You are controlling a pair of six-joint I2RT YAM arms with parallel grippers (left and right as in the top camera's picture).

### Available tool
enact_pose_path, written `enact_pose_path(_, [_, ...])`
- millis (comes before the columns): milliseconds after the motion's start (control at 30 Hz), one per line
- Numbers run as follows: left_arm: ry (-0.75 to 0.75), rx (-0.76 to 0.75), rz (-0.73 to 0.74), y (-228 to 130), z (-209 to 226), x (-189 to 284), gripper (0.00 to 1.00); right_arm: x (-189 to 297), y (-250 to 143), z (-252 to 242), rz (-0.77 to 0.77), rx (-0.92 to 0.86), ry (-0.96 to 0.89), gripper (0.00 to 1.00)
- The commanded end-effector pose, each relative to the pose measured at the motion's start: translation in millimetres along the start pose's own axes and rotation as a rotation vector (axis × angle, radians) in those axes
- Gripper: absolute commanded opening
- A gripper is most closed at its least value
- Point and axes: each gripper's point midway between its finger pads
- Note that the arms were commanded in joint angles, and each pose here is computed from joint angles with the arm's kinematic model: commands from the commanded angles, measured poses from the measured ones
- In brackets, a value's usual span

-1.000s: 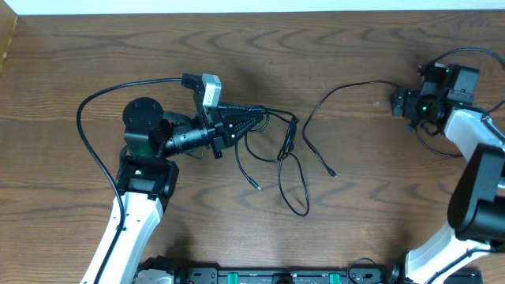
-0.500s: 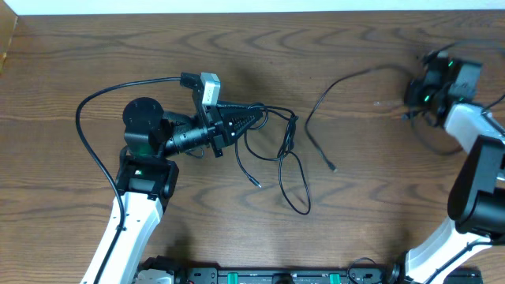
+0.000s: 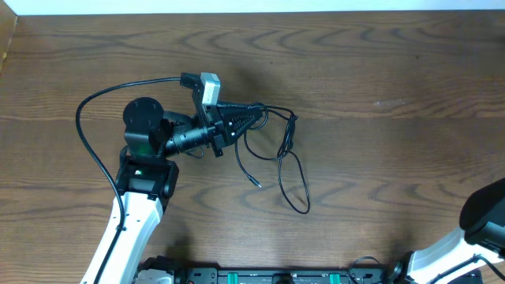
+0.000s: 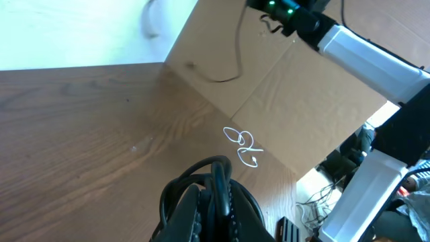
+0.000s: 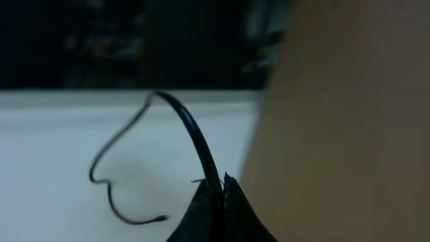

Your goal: Untangle cables

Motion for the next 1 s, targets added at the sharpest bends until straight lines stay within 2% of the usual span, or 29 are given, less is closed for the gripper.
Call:
enact_pose_path(0, [-0.004, -0.031, -0.015, 12, -3, 1, 0.08, -28, -43, -48, 0.073, 0.047, -0.126, 0.01])
enact_pose_path(300, [-0.004, -0.031, -0.015, 12, -3, 1, 0.08, -60, -245, -54, 0.467, 0.054, -0.13, 0.01])
enact_pose_path(400, [-0.003, -0.031, -0.016, 12, -3, 1, 0.08, -65, -273, -41, 0.49, -0.015, -0.117, 0.01])
enact_pose_path(467, [-0.003, -0.031, -0.016, 12, -3, 1, 0.08, -72, -265, -29, 0.436, -0.072, -0.084, 0.01])
enact_pose_path(567, [0.025, -0.011, -0.017, 11, 2, 1, 0.08, -87, -222, -11, 0.264, -0.104, -0.003, 0.01])
enact_pose_path(767, [0.113, 0.063, -0.003, 2, 19, 2, 0.08, -100, -83, -12, -0.114, -0.065, 0.002, 0.01])
enact_pose_path(867, [0.12, 0.062, -0.005, 2, 20, 2, 0.08, -93, -22, -21, -0.251, -0.071, -0.009, 0.01])
enact_pose_path(967, [0.144, 0.061, -0.013, 3, 24, 2, 0.08, -95, -12, -33, -0.286, -0.03, -0.032, 0.01])
Point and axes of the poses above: each gripper's point midway between its finger pads, its own x axis back along the fingers, its own z axis along the line the jaws close on, y = z × x, and after that the axes turned 9 degrees about -x, right-handed
